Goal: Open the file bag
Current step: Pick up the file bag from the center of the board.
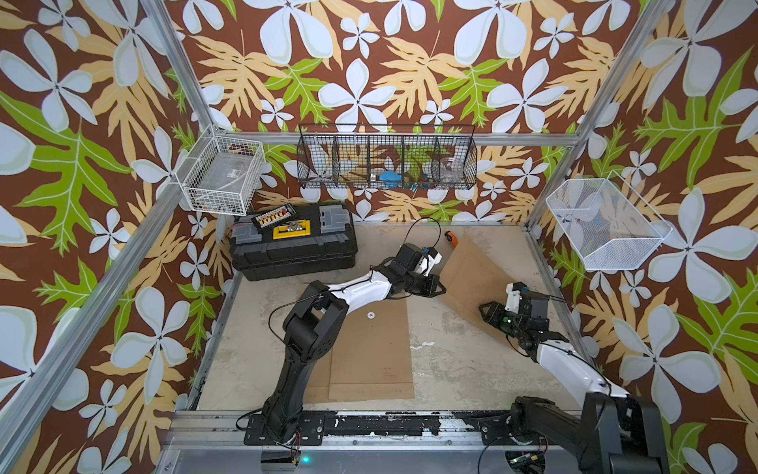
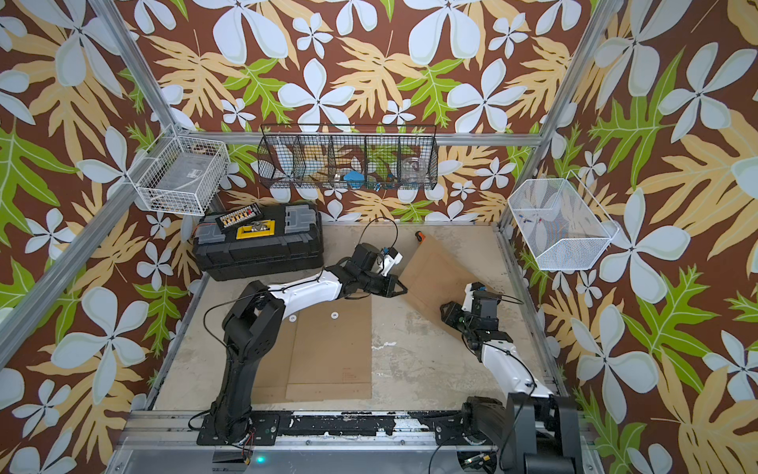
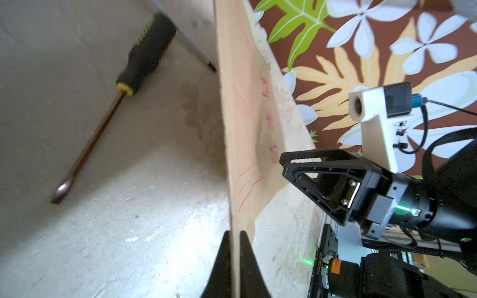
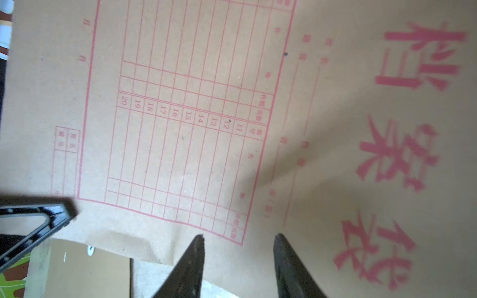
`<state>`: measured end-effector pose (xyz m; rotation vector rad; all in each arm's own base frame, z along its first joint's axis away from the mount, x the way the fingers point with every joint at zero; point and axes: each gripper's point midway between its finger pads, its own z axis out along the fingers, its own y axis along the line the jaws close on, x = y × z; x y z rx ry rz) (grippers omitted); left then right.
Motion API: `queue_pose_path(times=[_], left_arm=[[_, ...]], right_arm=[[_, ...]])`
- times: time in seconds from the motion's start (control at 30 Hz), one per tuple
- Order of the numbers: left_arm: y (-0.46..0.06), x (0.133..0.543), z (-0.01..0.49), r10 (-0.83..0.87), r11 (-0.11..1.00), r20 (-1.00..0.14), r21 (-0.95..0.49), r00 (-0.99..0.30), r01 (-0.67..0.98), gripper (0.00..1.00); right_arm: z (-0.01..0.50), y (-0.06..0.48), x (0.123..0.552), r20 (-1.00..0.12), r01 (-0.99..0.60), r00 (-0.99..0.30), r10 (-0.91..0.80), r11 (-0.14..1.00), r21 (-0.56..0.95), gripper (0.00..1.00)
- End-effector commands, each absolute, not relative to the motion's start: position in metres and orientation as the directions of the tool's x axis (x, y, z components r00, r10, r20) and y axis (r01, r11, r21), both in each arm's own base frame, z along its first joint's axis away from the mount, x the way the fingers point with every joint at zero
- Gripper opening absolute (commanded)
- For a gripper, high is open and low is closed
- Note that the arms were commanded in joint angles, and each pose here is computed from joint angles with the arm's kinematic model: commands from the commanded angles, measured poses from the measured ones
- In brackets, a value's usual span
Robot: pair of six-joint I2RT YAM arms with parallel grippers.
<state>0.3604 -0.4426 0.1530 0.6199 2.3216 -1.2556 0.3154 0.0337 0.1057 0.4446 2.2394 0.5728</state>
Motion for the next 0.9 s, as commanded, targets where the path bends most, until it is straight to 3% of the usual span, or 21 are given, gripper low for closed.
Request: queue_pose_path(times=[0.0, 0.17, 0.4, 0.7, 0.87], left_arm=[[-0.428, 0.360, 0.188, 0.158, 0.522, -0.636, -0.595, -0.755, 0.610, 0.00], [-0.396, 0.346, 0.247, 0.094, 0.559, -0.712, -0.541, -0.696, 0.628, 0.00], [-0.342, 0.325, 0.315, 0.032, 0.629, -0.785, -0.465, -0.618, 0.623, 0.00], [-0.287, 0.305, 0.376, -0.167, 0.598, -0.769, -0.576, -0.617, 0.557, 0.00], [-0.282, 0.288, 0.394, -0.170, 0.555, -0.796, -0.565, -0.581, 0.611, 0.00]], right_arm=[[0.140, 0.032, 0.315, -0.668, 0.139, -0.588, 0.456, 0.871, 0.472, 0.54], [0.222, 0.036, 0.308, -0.806, 0.041, -0.427, 0.410, 0.899, 0.435, 0.58], [0.308, 0.057, 0.283, -0.926, -0.227, -0.226, 0.301, 0.909, 0.350, 0.64], [0.330, 0.110, 0.267, -0.983, -0.468, -0.126, 0.135, 0.866, 0.179, 0.67], [0.332, 0.136, 0.269, -0.989, -0.473, -0.112, 0.092, 0.871, 0.134, 0.65]])
